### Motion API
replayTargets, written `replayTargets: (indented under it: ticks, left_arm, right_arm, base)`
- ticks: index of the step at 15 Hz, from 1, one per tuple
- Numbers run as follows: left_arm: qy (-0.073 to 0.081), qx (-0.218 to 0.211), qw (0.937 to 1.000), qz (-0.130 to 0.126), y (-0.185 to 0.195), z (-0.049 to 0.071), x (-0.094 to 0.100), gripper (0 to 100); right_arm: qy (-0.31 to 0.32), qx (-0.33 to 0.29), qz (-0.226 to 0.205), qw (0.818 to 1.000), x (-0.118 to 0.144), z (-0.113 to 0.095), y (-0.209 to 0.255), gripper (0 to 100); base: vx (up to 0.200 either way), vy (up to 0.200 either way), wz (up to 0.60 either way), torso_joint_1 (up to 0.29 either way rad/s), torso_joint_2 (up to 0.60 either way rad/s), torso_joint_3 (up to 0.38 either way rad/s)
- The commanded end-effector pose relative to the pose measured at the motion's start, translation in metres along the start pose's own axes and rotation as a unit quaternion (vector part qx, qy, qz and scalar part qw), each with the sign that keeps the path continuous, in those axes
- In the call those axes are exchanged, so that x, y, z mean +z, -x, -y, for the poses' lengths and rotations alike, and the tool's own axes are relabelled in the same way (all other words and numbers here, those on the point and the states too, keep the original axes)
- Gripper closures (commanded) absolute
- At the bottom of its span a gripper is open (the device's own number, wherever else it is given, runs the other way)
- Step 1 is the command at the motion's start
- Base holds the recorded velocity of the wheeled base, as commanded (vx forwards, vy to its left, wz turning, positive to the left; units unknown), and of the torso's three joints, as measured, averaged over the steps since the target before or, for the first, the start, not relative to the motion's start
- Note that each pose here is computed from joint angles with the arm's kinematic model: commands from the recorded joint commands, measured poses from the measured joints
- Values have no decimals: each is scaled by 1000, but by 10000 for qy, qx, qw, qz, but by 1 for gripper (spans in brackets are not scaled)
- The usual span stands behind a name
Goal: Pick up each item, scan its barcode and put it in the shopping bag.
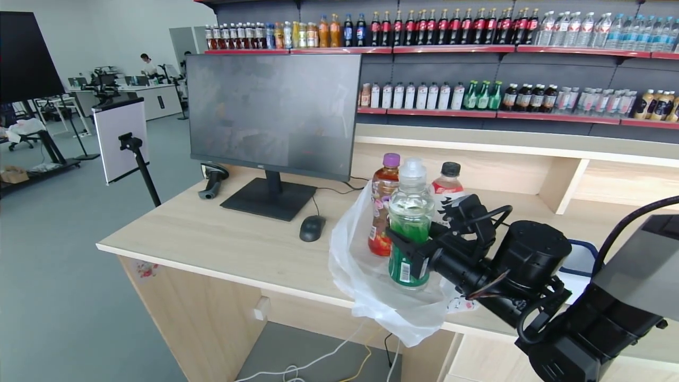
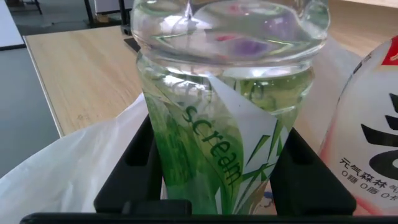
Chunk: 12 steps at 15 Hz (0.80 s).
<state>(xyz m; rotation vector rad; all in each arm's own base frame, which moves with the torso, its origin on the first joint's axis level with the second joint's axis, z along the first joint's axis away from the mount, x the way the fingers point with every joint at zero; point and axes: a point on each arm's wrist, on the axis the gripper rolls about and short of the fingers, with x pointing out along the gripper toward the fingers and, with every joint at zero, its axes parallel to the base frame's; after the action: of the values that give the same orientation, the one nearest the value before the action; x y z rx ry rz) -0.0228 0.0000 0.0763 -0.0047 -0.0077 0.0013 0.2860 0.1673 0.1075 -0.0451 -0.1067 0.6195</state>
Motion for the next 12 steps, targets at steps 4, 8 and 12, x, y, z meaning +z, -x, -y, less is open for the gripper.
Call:
replayTargets:
  ticks: [4, 8, 12]
  left_arm:
    - [7, 1, 10000, 8, 0, 0, 0, 0]
    - [7, 1, 10000, 0, 0, 0, 0, 0]
    - [7, 1, 10000, 8, 0, 0, 0, 0]
  right_arm:
    - [-4, 46, -9, 10000, -7, -3, -9, 100]
    - [-36, 51, -100, 9999, -13, -3, -11, 100]
    - [-40, 54, -146, 9999, -16, -3, -10, 100]
  base:
    - [0, 0, 0, 0, 0, 0]
    - [0, 0, 0, 0, 0, 0]
    - [0, 0, 0, 0, 0, 0]
